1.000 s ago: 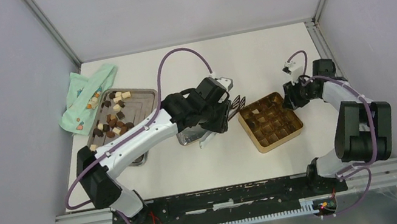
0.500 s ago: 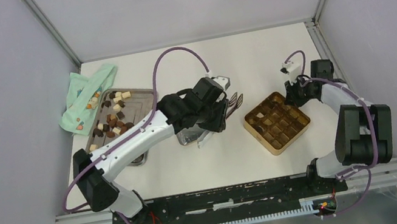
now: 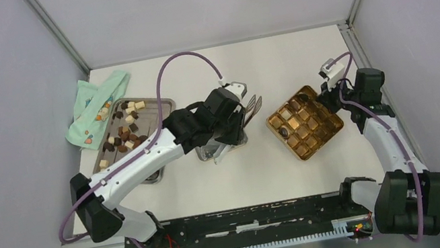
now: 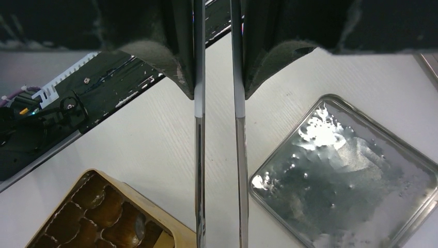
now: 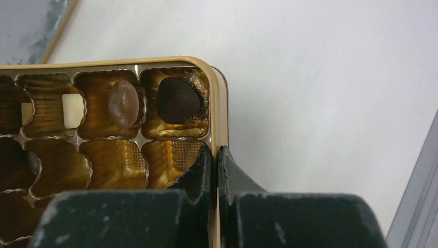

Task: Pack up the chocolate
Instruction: Pick up the packing box from the center of the board, then place the packing box at the center of the board.

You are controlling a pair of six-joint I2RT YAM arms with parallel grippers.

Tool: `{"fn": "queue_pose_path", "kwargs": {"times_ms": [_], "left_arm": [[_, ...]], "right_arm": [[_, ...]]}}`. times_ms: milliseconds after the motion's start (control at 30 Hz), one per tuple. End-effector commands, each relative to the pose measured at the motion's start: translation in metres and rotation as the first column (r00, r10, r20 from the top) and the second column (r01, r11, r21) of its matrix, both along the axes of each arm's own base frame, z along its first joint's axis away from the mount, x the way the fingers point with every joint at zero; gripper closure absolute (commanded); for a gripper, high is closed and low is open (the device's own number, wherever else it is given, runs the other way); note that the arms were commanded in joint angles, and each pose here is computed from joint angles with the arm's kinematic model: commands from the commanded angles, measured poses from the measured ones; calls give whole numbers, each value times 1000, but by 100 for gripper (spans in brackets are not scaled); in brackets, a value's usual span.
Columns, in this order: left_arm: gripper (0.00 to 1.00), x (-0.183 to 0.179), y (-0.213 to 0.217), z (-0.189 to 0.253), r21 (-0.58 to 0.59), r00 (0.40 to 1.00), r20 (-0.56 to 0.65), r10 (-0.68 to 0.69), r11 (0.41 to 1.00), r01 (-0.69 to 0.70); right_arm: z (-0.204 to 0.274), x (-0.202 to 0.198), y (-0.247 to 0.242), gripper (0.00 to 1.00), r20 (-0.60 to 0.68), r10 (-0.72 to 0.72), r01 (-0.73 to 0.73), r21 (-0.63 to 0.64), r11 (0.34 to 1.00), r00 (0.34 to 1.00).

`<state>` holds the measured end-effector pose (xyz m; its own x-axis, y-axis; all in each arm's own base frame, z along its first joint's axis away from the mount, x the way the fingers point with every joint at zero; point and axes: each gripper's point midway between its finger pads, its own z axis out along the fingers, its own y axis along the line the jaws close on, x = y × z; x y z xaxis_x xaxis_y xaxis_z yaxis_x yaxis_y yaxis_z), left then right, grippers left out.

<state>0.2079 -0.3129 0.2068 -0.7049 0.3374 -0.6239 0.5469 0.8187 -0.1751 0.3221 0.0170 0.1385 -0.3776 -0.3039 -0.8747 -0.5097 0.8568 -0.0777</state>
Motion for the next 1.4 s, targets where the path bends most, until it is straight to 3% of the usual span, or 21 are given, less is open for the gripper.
{"fn": "queue_pose_path", "kwargs": {"times_ms": [0,267,533,800,967,1100,1367], "left_arm": [[60,15,1,40,-109,991,128,49,993,-35],[60,18,11,49,-120,982,171,84,991,-64],[60,23,26,35,-65,979,172,105,993,-95],[60,30,52,26,-66,975,149,167,985,-158],[60,38,79,5,-19,970,100,221,975,-220],[60,50,117,-16,19,951,53,305,952,-306],[59,63,204,-17,108,868,40,495,861,-496]], "right_arm": [[44,13,9,100,129,27,-35,55,998,991],[37,12,11,100,98,6,-15,96,995,995],[-20,23,-2,100,-186,-159,199,221,955,970],[-61,26,-25,96,-312,-329,392,164,905,891],[-74,21,-29,91,-345,-347,411,133,902,872],[-73,21,-27,80,-349,-327,392,133,910,878],[-44,22,-24,29,-255,-203,240,122,963,945]]}}
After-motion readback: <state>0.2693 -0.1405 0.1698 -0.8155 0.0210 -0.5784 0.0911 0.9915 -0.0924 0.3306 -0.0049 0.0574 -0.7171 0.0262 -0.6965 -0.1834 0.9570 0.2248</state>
